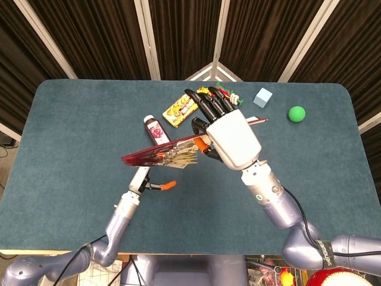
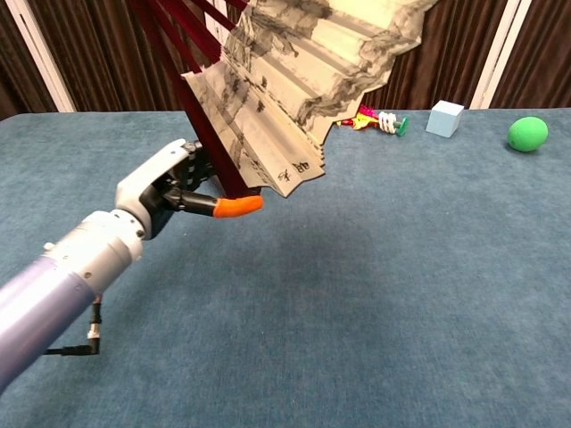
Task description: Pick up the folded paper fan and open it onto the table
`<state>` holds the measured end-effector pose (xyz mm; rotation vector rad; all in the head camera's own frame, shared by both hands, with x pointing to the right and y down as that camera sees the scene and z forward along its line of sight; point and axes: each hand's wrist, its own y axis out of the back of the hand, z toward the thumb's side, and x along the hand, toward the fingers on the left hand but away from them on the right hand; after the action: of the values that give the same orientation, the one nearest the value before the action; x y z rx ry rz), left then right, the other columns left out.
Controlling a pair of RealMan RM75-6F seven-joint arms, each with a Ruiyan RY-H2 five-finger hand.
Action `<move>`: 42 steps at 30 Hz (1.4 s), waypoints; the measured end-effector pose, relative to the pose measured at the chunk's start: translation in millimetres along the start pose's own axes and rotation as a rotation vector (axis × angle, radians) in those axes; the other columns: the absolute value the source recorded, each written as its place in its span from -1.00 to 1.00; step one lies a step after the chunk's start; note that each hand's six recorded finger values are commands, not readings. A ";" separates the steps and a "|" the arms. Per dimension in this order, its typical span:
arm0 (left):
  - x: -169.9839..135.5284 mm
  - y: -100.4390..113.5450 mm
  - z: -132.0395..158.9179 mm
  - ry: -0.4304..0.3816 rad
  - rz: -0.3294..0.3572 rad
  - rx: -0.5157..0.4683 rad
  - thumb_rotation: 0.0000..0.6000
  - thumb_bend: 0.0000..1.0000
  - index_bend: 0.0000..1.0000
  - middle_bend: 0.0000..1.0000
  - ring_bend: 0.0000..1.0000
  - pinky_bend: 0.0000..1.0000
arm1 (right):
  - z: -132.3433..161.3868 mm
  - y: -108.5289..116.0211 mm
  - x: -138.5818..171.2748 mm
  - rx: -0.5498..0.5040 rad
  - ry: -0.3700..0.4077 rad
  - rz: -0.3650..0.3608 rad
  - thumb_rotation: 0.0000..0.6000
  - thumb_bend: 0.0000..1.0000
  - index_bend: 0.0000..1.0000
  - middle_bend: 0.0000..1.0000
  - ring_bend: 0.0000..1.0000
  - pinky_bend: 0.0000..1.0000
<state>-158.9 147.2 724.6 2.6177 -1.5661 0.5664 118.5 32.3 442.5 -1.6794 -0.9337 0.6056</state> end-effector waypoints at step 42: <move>-1.2 117.1 29.8 -0.159 0.259 0.293 1.00 -0.13 0.70 0.07 -0.76 -0.62 | -48.3 -4.5 16.1 -0.044 -0.113 0.004 1.00 -0.14 0.33 -0.74 -0.63 -0.70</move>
<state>-251.4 84.4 678.6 2.7412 -2.0337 0.6617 163.8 19.4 462.3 -1.6999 -1.0311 0.6927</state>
